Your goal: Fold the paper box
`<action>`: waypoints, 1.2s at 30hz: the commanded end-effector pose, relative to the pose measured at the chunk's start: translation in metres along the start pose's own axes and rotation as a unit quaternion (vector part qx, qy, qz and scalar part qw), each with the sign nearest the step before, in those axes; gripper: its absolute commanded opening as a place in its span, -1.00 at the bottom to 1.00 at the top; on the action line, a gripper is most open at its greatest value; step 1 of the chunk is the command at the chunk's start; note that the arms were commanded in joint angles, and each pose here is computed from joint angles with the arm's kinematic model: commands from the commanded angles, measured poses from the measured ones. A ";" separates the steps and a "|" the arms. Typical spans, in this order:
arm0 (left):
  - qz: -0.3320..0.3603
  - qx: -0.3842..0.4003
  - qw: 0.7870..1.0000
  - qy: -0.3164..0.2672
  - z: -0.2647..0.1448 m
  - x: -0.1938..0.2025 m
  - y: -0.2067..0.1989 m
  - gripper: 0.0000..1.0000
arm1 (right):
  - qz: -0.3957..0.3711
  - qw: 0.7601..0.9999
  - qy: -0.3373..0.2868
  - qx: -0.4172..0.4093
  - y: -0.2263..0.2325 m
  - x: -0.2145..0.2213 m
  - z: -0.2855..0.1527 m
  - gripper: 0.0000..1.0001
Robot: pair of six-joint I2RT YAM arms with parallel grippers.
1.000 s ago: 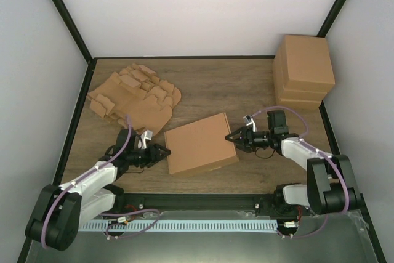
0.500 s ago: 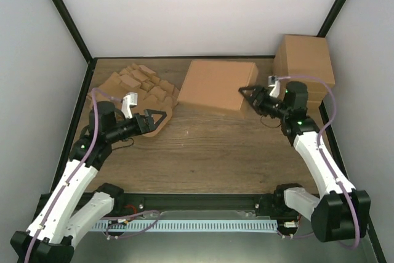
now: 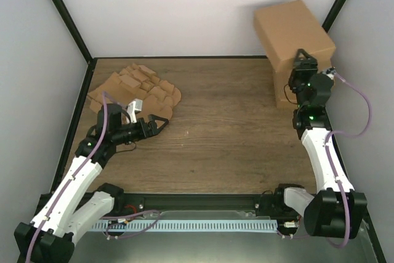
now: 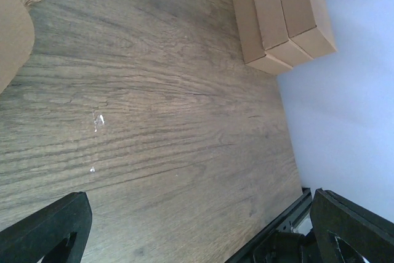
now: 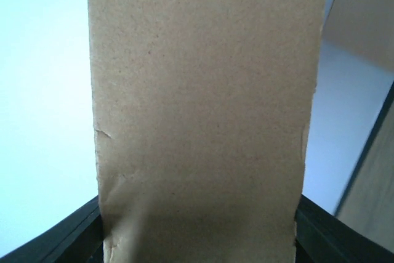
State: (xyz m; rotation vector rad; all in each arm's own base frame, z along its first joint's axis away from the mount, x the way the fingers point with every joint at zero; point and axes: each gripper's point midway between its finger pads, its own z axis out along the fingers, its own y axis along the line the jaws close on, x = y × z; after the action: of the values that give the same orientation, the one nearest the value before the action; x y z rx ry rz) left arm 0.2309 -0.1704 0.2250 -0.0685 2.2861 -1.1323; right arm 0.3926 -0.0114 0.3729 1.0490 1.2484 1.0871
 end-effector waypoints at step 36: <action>0.003 0.021 0.999 0.036 0.032 0.001 0.008 1.00 | 0.008 0.982 -0.182 0.044 -0.088 -0.120 0.073 -0.33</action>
State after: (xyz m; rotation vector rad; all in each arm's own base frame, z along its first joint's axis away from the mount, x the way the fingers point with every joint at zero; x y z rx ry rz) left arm 0.2480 -0.1854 0.2029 -0.0477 2.3401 -1.1875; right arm 0.4606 -0.1408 0.2796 1.3512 1.0460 0.7981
